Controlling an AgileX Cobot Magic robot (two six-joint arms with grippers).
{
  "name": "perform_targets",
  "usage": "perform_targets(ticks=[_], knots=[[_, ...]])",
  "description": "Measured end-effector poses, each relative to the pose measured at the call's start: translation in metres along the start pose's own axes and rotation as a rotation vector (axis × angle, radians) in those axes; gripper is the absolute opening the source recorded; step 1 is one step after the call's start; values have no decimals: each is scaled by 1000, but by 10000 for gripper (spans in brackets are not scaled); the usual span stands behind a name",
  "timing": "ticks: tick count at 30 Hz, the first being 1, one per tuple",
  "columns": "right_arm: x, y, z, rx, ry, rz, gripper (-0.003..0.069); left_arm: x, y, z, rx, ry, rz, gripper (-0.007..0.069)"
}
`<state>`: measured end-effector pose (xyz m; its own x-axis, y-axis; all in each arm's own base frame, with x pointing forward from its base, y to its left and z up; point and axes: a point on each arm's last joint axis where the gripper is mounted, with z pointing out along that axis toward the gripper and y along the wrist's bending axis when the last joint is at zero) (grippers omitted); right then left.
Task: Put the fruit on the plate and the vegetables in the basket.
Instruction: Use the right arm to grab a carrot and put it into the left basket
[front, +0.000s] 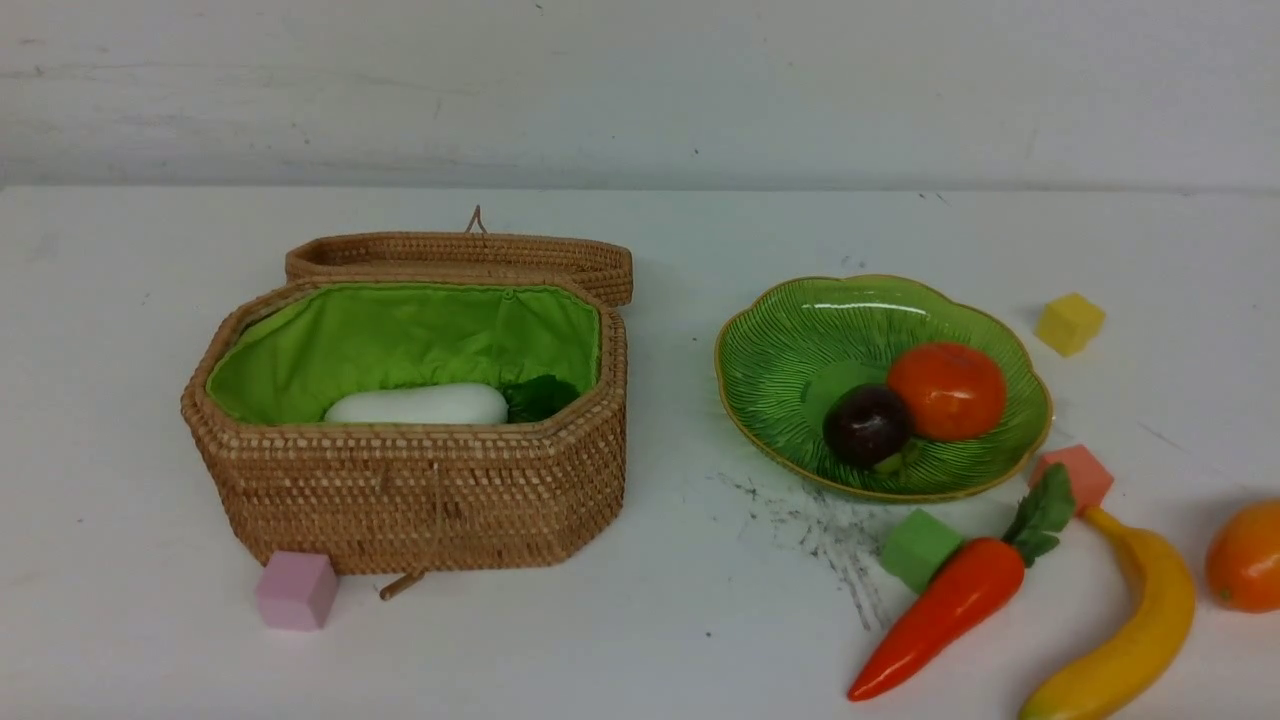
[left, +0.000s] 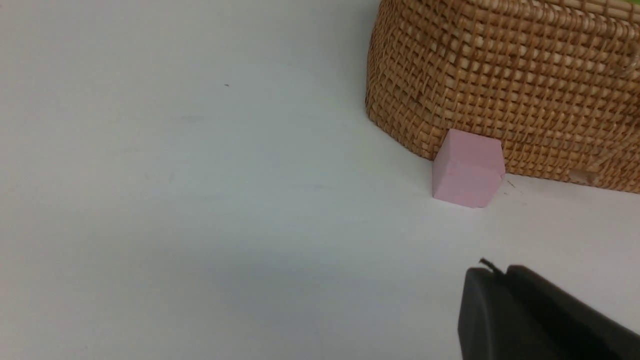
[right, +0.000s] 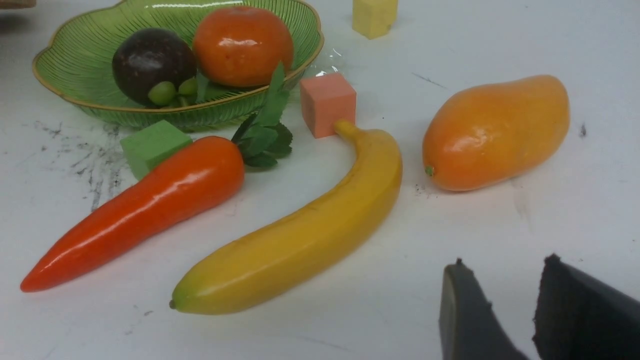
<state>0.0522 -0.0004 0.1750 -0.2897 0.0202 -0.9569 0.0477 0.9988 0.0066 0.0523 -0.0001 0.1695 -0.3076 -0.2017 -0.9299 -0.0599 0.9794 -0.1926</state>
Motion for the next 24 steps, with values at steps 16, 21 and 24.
perform_targets(ticks=[16,21,24], knots=[[-31,-5,-5,12,-387,255,238,0,0,0,0,0,0,35],[-40,-11,-10,31,-503,364,238,0,0,0,0,0,-1,39],[-44,-11,-12,16,-522,435,238,0,0,0,0,0,-1,40]])
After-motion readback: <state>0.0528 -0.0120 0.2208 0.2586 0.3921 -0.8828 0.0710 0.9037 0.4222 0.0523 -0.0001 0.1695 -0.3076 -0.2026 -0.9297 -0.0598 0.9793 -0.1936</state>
